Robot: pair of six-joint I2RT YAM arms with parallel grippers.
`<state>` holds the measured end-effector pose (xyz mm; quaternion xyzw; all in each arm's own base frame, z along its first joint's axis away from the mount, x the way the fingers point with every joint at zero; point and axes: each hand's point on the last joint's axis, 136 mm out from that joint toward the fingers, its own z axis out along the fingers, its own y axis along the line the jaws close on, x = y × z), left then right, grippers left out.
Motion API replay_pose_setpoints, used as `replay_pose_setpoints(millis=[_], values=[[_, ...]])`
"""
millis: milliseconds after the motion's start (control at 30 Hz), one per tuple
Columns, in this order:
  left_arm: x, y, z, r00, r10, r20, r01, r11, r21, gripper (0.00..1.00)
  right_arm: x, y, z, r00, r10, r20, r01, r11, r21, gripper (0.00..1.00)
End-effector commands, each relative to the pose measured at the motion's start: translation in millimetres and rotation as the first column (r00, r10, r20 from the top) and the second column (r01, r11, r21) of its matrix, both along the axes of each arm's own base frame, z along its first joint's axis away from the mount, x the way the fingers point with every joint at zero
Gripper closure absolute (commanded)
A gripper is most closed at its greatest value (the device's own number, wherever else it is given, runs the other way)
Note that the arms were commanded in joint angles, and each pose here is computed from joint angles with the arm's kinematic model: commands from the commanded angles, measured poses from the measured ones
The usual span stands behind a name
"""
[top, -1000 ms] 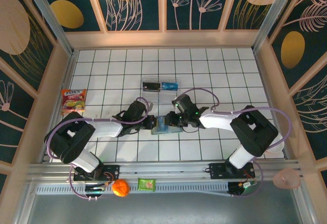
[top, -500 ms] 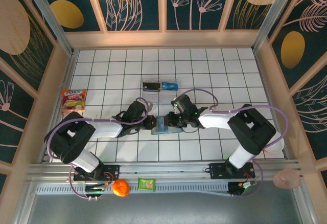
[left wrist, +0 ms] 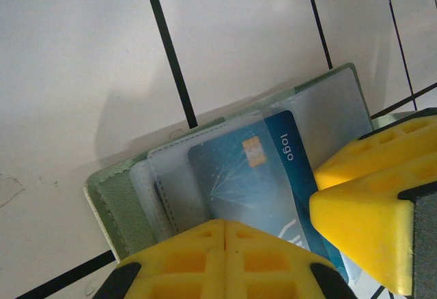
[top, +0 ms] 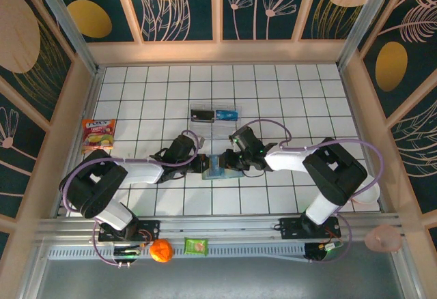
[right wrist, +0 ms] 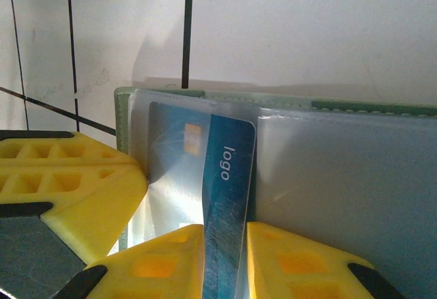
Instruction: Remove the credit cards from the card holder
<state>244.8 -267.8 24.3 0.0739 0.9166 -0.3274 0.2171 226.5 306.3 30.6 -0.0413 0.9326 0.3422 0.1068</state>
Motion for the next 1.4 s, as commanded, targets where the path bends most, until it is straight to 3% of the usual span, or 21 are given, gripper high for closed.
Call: replay_pose_setpoints(millis=[0, 100, 367, 800, 1067, 1233, 1367], values=[[-17.6, 14.2, -26.7, 0.997, -0.012, -0.076, 0.017, 0.997, 0.074, 1.00, -5.0, 3.5, -1.5, 0.999, 0.015, -0.029, -0.014, 0.999, 0.035, 0.78], [-17.3, 13.3, -25.8, 0.997, -0.015, -0.075, 0.020, 0.997, 0.072, 1.00, -6.2, 3.6, -4.5, 0.999, 0.013, -0.044, -0.011, 0.999, 0.042, 0.79], [-16.8, 14.8, -25.4, 0.998, -0.013, -0.069, 0.018, 0.997, 0.081, 1.00, -3.4, -10.9, -2.9, 0.999, -0.039, -0.024, 0.039, 0.999, 0.019, 0.97], [-15.5, 13.4, -24.5, 0.998, -0.018, -0.064, 0.023, 0.996, 0.081, 1.00, -0.9, -39.8, 9.6, 0.995, -0.088, 0.037, 0.088, 0.996, -0.017, 1.00], [-6.2, 3.4, -5.2, 0.999, -0.026, -0.024, 0.027, 0.999, 0.040, 1.00, 13.0, -48.4, 58.9, 0.969, 0.002, 0.246, 0.011, 0.998, -0.054, 1.00], [4.8, -11.3, 28.4, 0.999, -0.037, 0.028, 0.038, 0.999, -0.033, 0.72, 22.7, -37.5, 105.5, 0.900, 0.122, 0.418, -0.105, 0.992, -0.062, 1.00], [10.1, -13.7, 57.5, 0.996, -0.026, 0.082, 0.032, 0.997, -0.071, 0.51, 40.1, -35.2, 131.0, 0.829, 0.184, 0.529, -0.124, 0.981, -0.147, 1.00]])
